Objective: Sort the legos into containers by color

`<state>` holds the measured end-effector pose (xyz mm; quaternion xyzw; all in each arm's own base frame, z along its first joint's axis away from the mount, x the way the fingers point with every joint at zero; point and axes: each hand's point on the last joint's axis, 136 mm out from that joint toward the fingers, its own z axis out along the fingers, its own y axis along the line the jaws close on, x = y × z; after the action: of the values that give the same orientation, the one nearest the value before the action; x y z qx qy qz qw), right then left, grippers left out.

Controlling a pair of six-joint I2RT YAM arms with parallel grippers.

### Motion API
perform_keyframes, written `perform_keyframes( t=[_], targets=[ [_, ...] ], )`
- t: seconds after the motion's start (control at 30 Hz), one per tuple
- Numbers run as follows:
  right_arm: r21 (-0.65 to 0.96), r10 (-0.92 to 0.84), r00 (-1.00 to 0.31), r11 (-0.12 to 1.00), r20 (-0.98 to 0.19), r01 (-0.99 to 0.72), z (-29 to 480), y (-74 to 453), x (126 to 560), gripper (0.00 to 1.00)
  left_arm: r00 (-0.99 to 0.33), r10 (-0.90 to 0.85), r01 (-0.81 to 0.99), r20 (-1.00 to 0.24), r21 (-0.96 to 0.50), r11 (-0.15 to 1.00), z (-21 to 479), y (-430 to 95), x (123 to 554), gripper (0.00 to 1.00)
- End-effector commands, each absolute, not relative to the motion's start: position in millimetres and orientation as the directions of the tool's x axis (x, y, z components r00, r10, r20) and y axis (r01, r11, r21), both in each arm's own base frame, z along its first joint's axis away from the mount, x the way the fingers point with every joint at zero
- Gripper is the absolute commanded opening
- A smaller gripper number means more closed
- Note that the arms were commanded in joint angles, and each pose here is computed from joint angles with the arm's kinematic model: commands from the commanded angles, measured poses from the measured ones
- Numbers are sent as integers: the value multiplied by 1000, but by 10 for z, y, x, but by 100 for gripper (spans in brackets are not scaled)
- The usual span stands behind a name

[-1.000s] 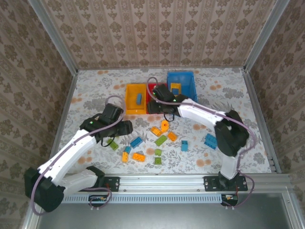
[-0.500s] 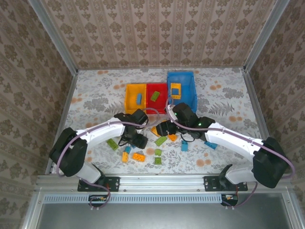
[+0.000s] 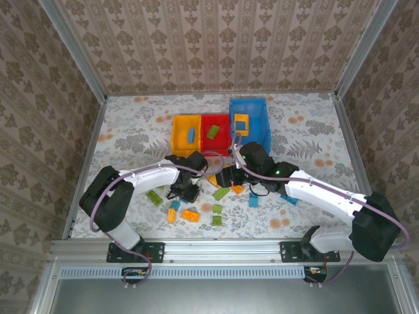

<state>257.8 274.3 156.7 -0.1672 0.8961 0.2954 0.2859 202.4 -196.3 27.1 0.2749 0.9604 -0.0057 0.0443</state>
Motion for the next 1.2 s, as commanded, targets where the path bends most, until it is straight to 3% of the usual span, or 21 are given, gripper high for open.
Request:
perform_keyframes(
  t=[0.0, 0.27, 0.5, 0.93, 1.17],
  targets=[
    [444, -109, -778, 769, -619, -461, 1635, 2704, 2555, 73, -862, 464, 470, -206, 21, 882, 651, -2002, 2290, 35],
    [452, 9, -713, 779, -701, -434, 1888, 2694, 2809, 72, -902, 253, 292, -349, -64, 954, 1329, -1920, 3015, 34],
    [477, 106, -669, 782, -736, -401, 2076, 2722, 3137, 72, -899, 165, 209, -406, -65, 976, 1531, -1924, 3729, 33],
    [496, 130, -672, 777, -729, -388, 2149, 2675, 3263, 72, -919, 155, 123, -363, 110, 986, 1104, -1805, 4692, 32],
    [500, 141, -684, 787, -716, -361, 2090, 2562, 3235, 72, -939, 151, 123, -310, 107, 987, 815, -1824, 4781, 35]
  ],
)
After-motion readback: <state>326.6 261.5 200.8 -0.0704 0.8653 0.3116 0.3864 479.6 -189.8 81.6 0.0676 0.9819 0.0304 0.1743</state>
